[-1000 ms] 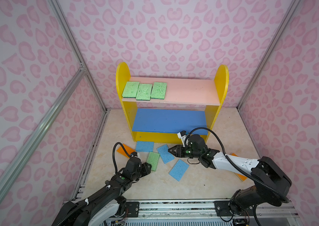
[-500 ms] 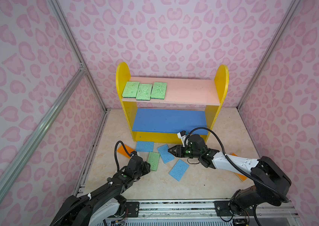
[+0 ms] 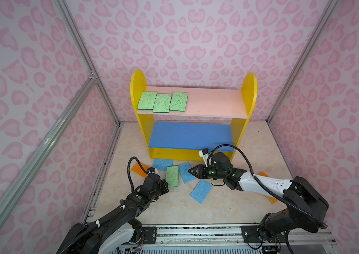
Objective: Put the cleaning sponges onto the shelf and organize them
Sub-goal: 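Lift the green sponge toward the right gripper and close the right gripper on it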
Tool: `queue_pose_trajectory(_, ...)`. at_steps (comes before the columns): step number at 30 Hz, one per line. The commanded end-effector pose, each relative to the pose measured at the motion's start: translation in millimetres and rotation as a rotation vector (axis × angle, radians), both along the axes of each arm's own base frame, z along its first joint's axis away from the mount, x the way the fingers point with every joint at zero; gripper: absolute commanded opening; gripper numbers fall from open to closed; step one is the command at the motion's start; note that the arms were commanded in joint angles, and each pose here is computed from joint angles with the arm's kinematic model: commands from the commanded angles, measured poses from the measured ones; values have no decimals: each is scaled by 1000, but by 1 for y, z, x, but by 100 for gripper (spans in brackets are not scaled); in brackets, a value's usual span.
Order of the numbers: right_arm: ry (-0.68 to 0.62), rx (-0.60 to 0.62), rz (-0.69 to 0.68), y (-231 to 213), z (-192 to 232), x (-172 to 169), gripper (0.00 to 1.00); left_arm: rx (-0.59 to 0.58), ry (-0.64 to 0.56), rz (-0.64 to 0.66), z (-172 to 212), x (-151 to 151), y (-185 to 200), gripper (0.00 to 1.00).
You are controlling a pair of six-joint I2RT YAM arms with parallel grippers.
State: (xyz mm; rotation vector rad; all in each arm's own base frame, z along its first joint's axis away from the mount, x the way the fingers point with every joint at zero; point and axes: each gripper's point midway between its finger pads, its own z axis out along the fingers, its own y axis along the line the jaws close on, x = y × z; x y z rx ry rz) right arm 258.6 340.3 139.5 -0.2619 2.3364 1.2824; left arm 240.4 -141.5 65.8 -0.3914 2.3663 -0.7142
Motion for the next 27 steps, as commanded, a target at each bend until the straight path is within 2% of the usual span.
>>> queue_pose_trajectory(1,-4,10,43,9,1,-14,49,-32,-28,12,23,2,-1,4)
queue_pose_trajectory(6,-15,28,97,28,9,-31,55,-70,-78,2,55,8,-7,4)
queue_pose_trajectory(10,-13,40,111,39,12,-36,55,-99,-96,-3,68,12,-12,4)
queue_pose_trajectory(19,-41,25,57,47,13,-18,55,-128,-105,-10,78,16,-20,4)
queue_pose_trajectory(23,-48,25,36,53,15,-7,52,-136,-103,-12,78,16,-24,4)
queue_pose_trajectory(27,-43,29,23,59,15,-1,41,-137,-107,-14,81,17,-26,4)
